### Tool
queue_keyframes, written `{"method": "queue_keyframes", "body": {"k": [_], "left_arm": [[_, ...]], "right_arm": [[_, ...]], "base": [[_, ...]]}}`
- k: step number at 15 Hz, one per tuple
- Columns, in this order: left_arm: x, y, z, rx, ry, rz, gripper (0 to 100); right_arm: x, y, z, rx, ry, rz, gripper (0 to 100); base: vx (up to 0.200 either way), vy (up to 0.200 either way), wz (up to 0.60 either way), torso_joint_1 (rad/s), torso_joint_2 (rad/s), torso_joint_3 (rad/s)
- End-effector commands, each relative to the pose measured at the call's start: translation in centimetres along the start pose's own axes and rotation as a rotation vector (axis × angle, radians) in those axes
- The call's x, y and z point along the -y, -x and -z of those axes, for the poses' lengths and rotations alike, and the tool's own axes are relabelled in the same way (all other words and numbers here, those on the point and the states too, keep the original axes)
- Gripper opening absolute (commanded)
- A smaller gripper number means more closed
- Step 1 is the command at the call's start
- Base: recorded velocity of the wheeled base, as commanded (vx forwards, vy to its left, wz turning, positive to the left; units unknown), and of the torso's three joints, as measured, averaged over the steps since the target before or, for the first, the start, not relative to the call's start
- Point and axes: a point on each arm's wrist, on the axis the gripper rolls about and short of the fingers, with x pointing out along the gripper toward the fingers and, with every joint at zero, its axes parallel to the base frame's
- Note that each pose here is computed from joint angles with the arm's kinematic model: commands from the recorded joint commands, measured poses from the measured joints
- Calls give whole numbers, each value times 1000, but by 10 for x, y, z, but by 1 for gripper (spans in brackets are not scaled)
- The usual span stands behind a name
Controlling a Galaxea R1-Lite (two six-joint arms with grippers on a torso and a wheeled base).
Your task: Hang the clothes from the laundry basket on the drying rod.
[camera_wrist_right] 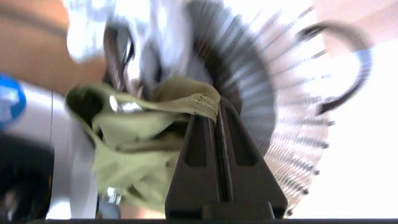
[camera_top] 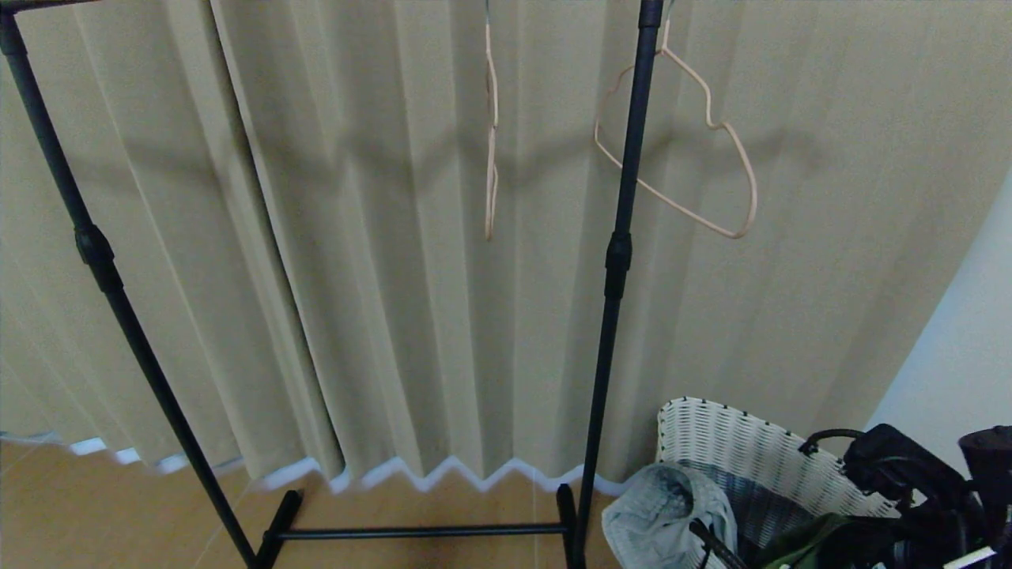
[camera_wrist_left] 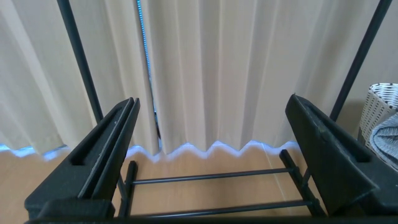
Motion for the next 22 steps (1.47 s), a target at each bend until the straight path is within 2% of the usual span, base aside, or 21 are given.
{"method": "queue_keyframes", "body": {"k": [1,3,6,10,18,22], "left_arm": [[0,0,0,1,0,0,100],[0,0,0,1,2,-1,100],[0,0,0,1,0,-1,100],[0,0,0,1,0,-1,100],[0,0,0,2,2,-3,100],[0,0,0,1,2,-3,100]], "right_arm": [[13,41,1,232,-75,61,0],[17,59,2,334,-94,80,0],[18,69,4,391,-102,84,0],[17,69,4,403,-95,47,0],[16,68,6,391,-92,42,0],[16,68,5,393,-91,43,0]], "base": [[0,0,0,0,0,0],[0,0,0,0,0,0],[-133,0,0,3,0,2],[-200,0,0,2,4,4],[0,0,0,0,0,0],[0,200,0,2,6,4]]}}
